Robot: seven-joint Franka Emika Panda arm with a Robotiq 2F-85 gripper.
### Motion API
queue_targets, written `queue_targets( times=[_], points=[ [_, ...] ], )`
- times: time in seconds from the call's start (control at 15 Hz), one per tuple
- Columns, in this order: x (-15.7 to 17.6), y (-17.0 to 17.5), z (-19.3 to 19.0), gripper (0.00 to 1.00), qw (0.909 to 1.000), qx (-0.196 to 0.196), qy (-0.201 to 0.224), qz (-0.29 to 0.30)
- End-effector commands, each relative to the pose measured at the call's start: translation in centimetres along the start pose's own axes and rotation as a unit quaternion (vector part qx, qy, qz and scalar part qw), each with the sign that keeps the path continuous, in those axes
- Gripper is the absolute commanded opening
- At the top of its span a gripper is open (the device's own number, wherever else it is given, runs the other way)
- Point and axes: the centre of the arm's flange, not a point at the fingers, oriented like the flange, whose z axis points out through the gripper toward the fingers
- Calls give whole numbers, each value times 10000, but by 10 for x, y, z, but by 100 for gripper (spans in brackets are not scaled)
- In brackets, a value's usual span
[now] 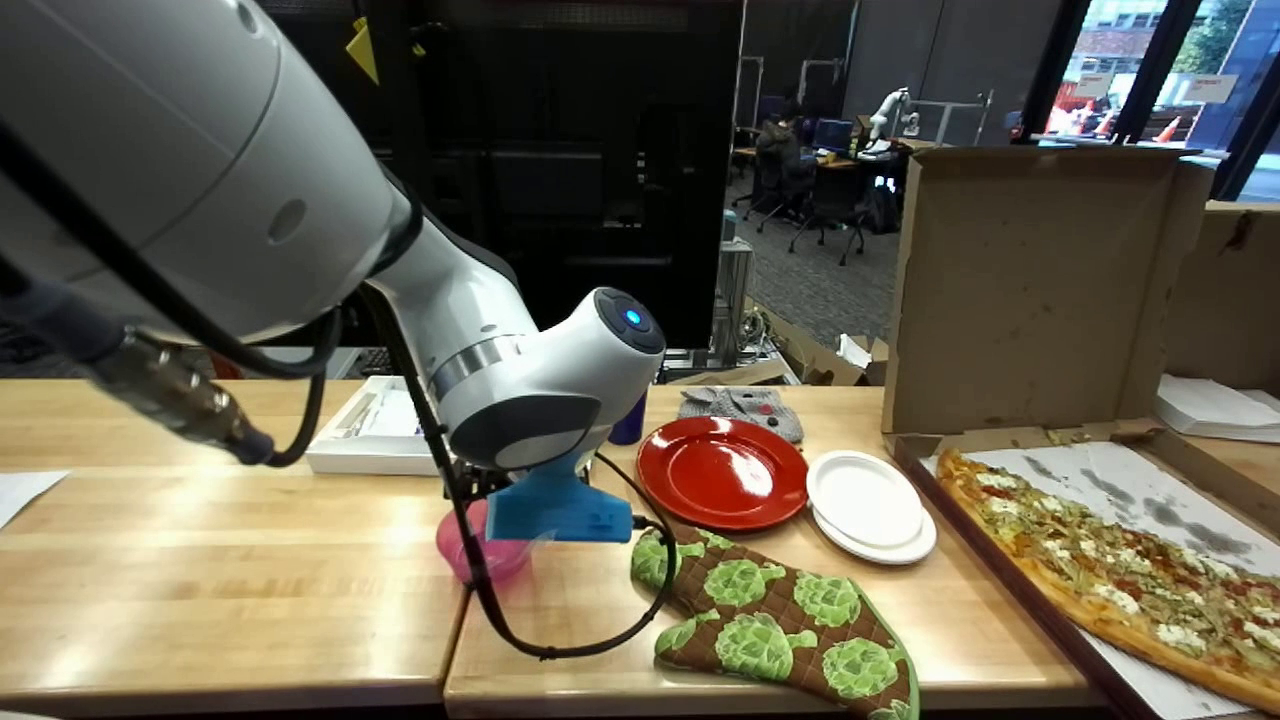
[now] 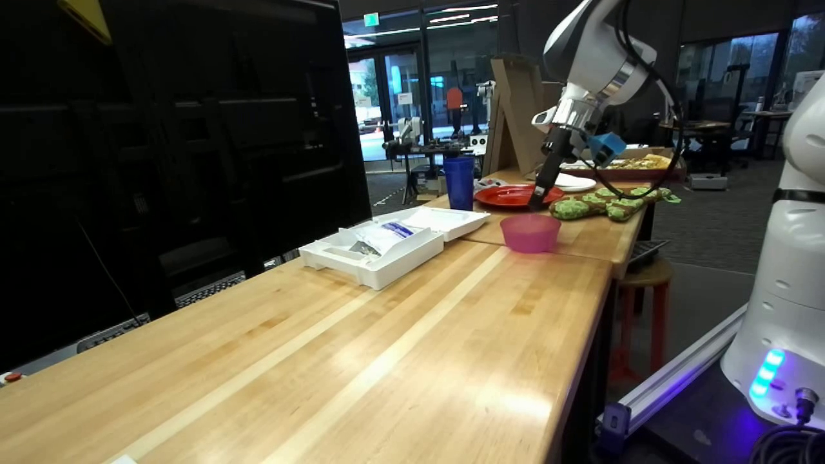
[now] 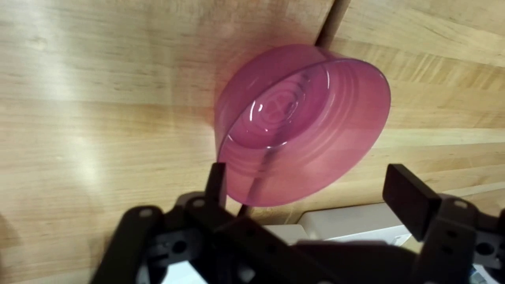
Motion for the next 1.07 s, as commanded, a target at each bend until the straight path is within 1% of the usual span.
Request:
queue_targets(
  times=[0.0,0.4,0.93,1.0],
  points=[
    [-2,10,-7,100,10000,-5,93,8],
    [-12,29,2,100,9998,29,2,191],
    [-14,47,13,100,9994,113,-128,286],
    [-13,48,13,98,9994,118,-141,292]
  ],
)
